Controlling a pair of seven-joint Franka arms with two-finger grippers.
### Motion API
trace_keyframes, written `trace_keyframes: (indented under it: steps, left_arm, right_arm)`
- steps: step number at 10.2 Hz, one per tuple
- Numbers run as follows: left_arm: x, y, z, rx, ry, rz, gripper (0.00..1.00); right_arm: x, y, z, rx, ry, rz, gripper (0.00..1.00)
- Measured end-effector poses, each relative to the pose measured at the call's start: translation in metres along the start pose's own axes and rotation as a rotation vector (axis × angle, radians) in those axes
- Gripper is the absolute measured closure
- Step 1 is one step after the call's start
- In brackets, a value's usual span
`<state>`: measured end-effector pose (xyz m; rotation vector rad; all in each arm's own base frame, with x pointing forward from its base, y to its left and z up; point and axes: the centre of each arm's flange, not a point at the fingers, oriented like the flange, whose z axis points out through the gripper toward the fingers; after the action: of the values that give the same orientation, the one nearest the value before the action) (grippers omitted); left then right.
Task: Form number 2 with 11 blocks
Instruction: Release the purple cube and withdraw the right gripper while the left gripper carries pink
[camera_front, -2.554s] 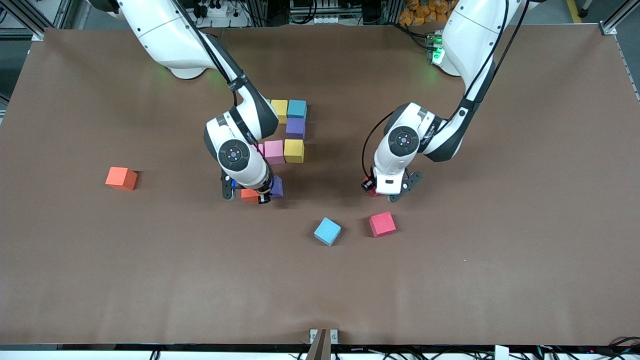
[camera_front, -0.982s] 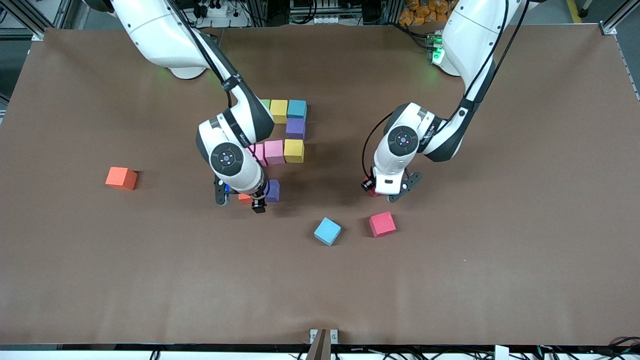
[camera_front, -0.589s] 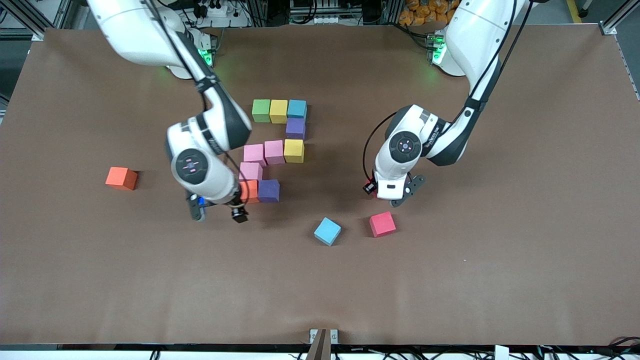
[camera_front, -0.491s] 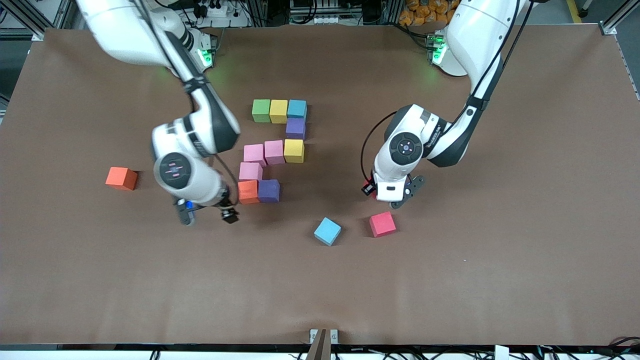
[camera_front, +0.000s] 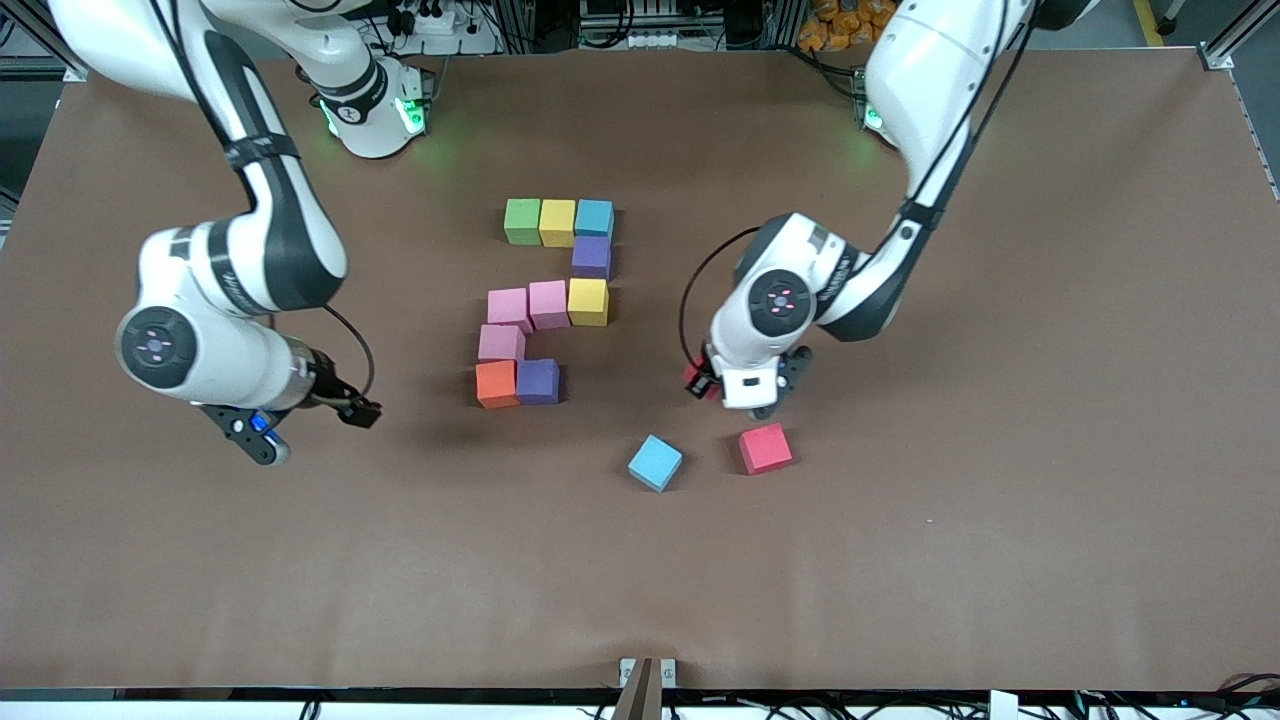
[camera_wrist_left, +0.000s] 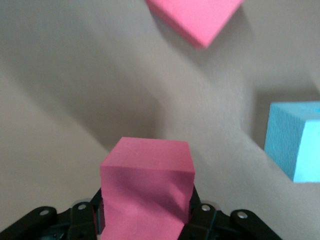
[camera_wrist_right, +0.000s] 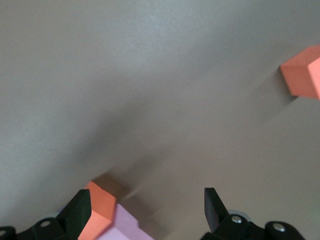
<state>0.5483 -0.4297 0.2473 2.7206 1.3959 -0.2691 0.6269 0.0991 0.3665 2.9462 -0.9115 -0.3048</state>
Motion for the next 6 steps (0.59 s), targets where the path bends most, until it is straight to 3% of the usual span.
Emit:
trace_keyframes:
  steps: [3,6]
  left_arm:
    - [-0.020,0.020,-0.002,-0.036,-0.014,-0.136,0.40]
    - [-0.063,0.035,0.021,-0.060,-0.030,-0.238,0.40]
  right_arm:
    - [0.026,0.060,-0.028,0.010,-0.011,-0.299,0.00]
    - [0.034,0.113,-0.059,0.034,0.038,-0.504,0.00]
